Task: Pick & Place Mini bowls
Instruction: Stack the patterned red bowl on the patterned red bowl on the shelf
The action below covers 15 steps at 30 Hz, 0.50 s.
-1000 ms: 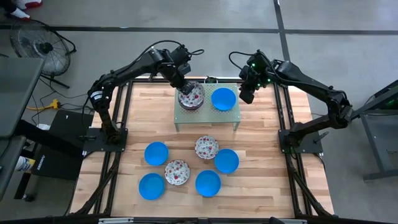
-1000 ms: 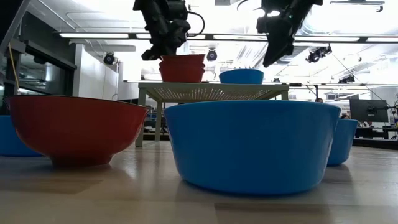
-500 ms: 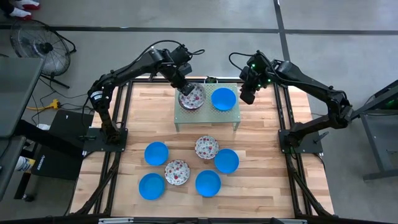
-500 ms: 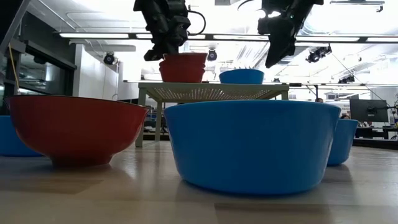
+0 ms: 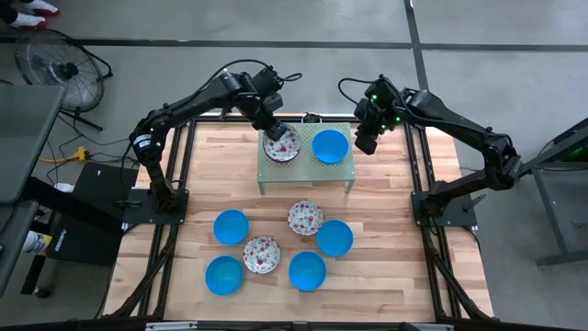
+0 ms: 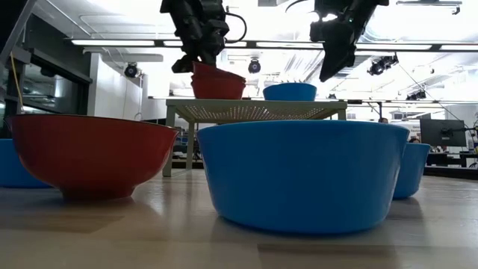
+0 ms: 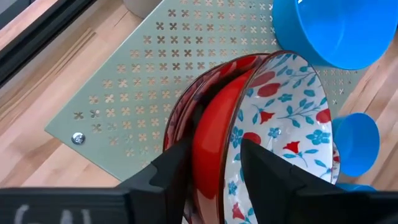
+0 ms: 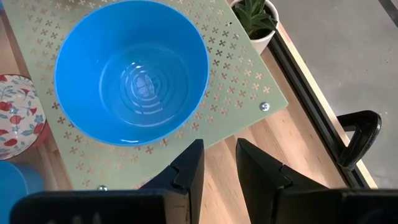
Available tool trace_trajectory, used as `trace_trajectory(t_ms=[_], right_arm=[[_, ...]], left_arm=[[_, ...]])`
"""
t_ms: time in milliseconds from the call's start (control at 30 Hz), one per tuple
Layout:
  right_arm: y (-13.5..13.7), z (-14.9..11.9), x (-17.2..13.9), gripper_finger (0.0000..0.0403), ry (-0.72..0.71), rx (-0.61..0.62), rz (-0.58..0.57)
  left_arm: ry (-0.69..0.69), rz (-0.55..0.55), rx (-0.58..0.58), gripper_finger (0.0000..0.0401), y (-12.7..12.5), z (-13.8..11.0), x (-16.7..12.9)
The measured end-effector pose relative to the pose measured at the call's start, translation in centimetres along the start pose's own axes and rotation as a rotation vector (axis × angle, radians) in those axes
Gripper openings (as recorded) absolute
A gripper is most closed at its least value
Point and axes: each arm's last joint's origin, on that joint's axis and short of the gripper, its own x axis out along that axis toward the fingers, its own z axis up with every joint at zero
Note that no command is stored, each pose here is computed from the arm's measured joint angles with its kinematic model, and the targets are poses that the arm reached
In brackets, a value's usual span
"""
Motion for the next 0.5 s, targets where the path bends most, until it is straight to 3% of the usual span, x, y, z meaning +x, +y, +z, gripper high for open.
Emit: trace_trajectory(t_ms=[500], right_arm=[[0.01, -0.06, -0.01, 0.0083, 0.007, -0.001, 0.001]], left_arm=[[-0.044, -0.018, 0.023, 0.0141, -0.33, 0.42, -0.60]])
